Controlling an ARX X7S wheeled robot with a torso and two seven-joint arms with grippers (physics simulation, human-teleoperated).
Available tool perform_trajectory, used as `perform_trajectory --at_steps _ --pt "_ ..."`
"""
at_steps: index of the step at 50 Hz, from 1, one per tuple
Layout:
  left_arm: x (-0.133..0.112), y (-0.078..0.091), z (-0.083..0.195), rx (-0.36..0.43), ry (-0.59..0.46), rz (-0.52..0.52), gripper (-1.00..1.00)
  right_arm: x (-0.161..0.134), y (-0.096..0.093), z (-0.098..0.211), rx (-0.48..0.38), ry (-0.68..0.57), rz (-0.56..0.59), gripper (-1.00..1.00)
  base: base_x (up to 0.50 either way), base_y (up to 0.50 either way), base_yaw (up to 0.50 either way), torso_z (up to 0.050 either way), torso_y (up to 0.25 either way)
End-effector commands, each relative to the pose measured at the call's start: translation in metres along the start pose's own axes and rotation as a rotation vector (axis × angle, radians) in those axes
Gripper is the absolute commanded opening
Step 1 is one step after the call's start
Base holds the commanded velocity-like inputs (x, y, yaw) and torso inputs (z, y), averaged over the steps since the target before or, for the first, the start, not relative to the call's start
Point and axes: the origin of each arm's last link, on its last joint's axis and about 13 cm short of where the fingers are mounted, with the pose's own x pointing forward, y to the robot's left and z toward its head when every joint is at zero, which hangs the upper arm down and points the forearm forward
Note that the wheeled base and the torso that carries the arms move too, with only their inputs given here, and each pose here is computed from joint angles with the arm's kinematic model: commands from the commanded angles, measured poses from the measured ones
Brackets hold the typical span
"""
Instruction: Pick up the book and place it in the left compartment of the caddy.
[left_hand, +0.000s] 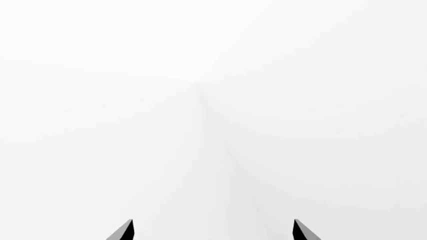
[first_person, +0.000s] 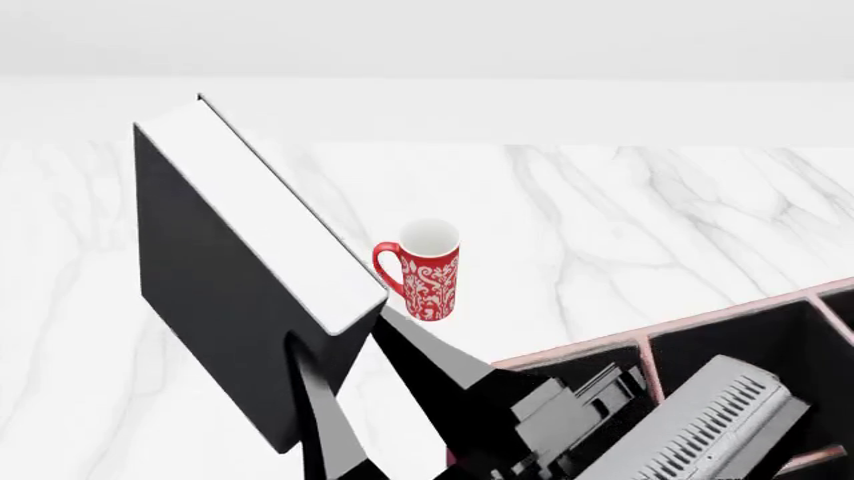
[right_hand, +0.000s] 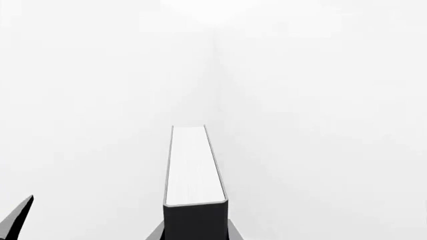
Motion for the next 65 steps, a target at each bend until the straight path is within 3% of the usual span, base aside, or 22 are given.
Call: perform_trajectory --at_steps 1,18,35,65 --pt "0.0 0.002 0.002 -0.03 -0.03 -0.017 1.0 0.001 -0.007 0.015 -0.075 -0.117 -0.044 -1.0 0.0 0.0 0.0 0.0 0.0" --pt "-0.002 0.003 0.002 -0.028 -0.031 -0.016 1.0 -0.014 -0.006 0.031 -0.079 -0.182 -0.102 -1.0 0.0 0.0 0.0 0.0 0.001" --pt "-0.002 0.003 0.002 -0.026 -0.035 -0.014 1.0 -0.042 0.004 0.054 -0.151 -0.243 -0.165 -1.0 0.0 0.0 0.0 0.001 0.001" --pt "-0.003 0.003 0.002 -0.03 -0.032 -0.014 1.0 -0.065 -0.019 0.047 -0.23 -0.207 -0.345 -1.0 0.0 0.0 0.0 0.0 0.001"
